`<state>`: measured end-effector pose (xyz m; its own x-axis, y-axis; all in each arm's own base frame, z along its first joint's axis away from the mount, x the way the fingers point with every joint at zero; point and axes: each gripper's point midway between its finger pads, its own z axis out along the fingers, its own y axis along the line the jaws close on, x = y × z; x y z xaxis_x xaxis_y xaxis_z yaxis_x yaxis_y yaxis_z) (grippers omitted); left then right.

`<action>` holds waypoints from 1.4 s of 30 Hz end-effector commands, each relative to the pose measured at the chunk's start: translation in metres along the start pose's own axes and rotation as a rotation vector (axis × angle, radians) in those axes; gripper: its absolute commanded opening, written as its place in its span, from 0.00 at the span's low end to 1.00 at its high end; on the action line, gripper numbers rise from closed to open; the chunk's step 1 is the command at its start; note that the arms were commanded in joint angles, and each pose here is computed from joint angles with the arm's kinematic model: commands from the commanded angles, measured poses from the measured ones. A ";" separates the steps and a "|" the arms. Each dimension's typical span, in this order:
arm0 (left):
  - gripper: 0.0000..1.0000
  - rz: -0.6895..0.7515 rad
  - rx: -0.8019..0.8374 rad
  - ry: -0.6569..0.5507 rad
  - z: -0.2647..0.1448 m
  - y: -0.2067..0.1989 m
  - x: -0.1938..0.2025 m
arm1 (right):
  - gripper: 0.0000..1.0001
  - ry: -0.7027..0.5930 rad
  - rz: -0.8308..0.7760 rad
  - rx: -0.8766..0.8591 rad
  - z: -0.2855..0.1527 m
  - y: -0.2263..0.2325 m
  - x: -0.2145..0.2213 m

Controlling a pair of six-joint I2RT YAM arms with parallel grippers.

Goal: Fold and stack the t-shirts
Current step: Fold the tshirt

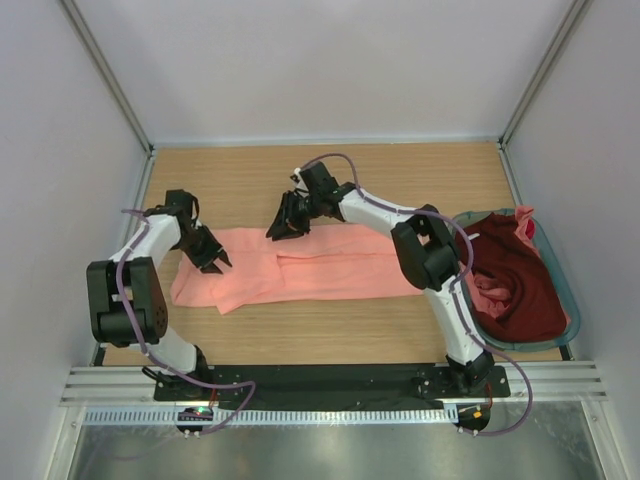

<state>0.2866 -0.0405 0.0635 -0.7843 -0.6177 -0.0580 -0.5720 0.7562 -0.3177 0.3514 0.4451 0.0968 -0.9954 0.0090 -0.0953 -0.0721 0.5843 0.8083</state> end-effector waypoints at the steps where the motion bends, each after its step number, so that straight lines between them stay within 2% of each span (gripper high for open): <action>1: 0.34 -0.006 0.009 0.011 0.010 -0.002 -0.002 | 0.31 0.016 0.062 -0.103 0.017 0.020 -0.007; 8: 0.34 -0.002 -0.073 0.012 0.015 0.016 -0.001 | 0.17 0.074 0.132 -0.068 0.034 -0.024 0.017; 12: 0.34 -0.005 -0.095 -0.018 0.009 0.021 -0.009 | 0.13 0.103 0.125 -0.028 0.036 -0.042 0.028; 16: 0.35 -0.006 -0.114 -0.092 -0.011 0.023 -0.032 | 0.12 0.082 0.085 0.004 0.033 -0.042 0.016; 21: 0.44 -0.048 -0.142 -0.142 -0.027 0.045 -0.056 | 0.18 0.050 -0.025 0.019 0.015 -0.012 0.000; 27: 0.46 -0.106 -0.098 -0.168 -0.034 0.068 -0.079 | 0.26 0.032 -0.112 0.058 -0.018 0.007 0.004; 33: 0.45 -0.096 -0.017 -0.210 -0.028 0.052 -0.106 | 0.29 0.043 -0.182 0.123 -0.043 -0.006 0.024; 38: 0.42 -0.128 0.004 -0.191 -0.026 0.048 -0.103 | 0.30 0.085 -0.179 0.092 -0.039 -0.013 0.042; 42: 0.40 -0.153 0.015 -0.152 -0.021 0.052 -0.080 | 0.34 0.115 -0.196 0.081 -0.027 -0.013 0.052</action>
<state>0.3195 0.0649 0.0663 -0.6440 -0.7468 -0.1659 -0.6888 0.6604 -0.2990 0.3077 0.4040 0.0862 -0.9803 -0.1514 -0.1268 -0.1963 0.6765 0.7098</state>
